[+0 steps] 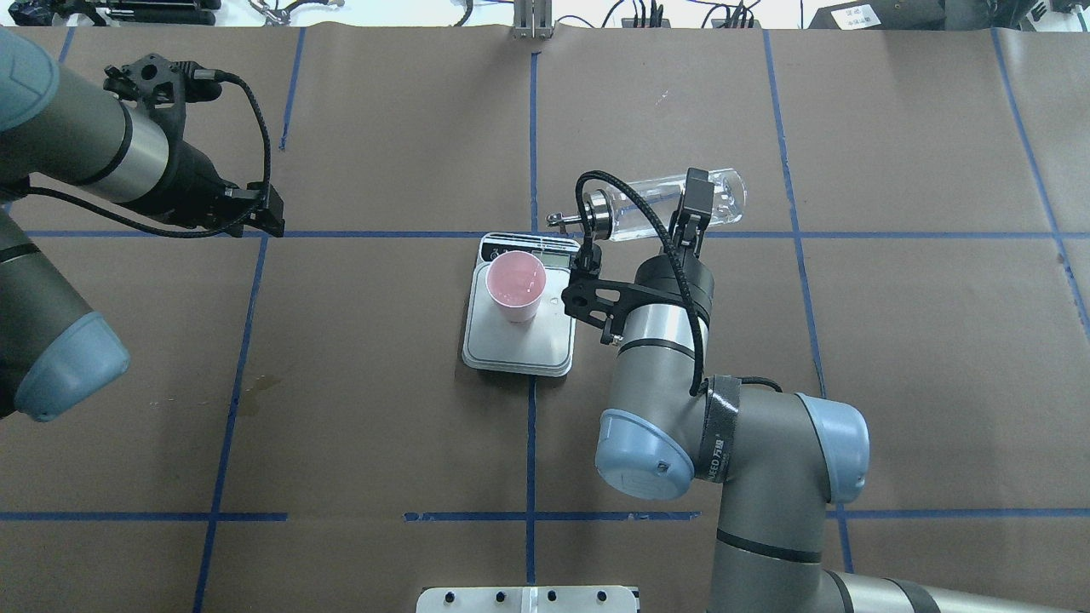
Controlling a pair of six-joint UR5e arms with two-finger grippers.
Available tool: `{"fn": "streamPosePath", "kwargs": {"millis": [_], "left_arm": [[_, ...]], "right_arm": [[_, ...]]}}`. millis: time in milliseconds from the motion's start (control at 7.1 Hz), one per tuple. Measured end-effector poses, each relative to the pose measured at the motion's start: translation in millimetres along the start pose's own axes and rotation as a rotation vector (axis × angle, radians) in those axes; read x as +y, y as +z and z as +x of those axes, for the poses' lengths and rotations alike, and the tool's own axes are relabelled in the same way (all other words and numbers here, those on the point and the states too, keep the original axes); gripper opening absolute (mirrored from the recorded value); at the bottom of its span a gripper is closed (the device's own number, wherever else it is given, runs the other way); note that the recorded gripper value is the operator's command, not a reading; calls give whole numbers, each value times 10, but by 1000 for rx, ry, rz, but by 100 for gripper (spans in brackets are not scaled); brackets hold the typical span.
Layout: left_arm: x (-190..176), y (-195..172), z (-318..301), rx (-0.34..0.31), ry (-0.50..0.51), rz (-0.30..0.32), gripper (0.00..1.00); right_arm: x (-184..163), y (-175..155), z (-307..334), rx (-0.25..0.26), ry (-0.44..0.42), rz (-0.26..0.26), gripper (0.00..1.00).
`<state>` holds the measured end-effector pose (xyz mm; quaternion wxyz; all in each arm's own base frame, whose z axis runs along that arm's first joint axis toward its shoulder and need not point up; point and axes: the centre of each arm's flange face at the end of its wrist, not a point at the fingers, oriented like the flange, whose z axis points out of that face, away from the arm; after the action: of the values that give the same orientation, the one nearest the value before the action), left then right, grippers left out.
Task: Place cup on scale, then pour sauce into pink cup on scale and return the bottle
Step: 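Turn the bottle upright with the right gripper and move it away, then carry the bottle with the right gripper back to its starting spot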
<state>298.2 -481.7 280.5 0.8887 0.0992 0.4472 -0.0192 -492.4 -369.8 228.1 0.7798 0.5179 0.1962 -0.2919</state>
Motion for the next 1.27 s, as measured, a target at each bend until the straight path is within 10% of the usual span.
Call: {"fn": "streamPosePath", "kwargs": {"millis": [563, 1268], "left_arm": [[12, -44, 22, 6, 1, 4, 55], [18, -61, 31, 8, -1, 6, 56]], "right_arm": [[115, -3, -109, -157, 396, 35, 0], [406, -12, -58, -303, 883, -46, 0]]}}
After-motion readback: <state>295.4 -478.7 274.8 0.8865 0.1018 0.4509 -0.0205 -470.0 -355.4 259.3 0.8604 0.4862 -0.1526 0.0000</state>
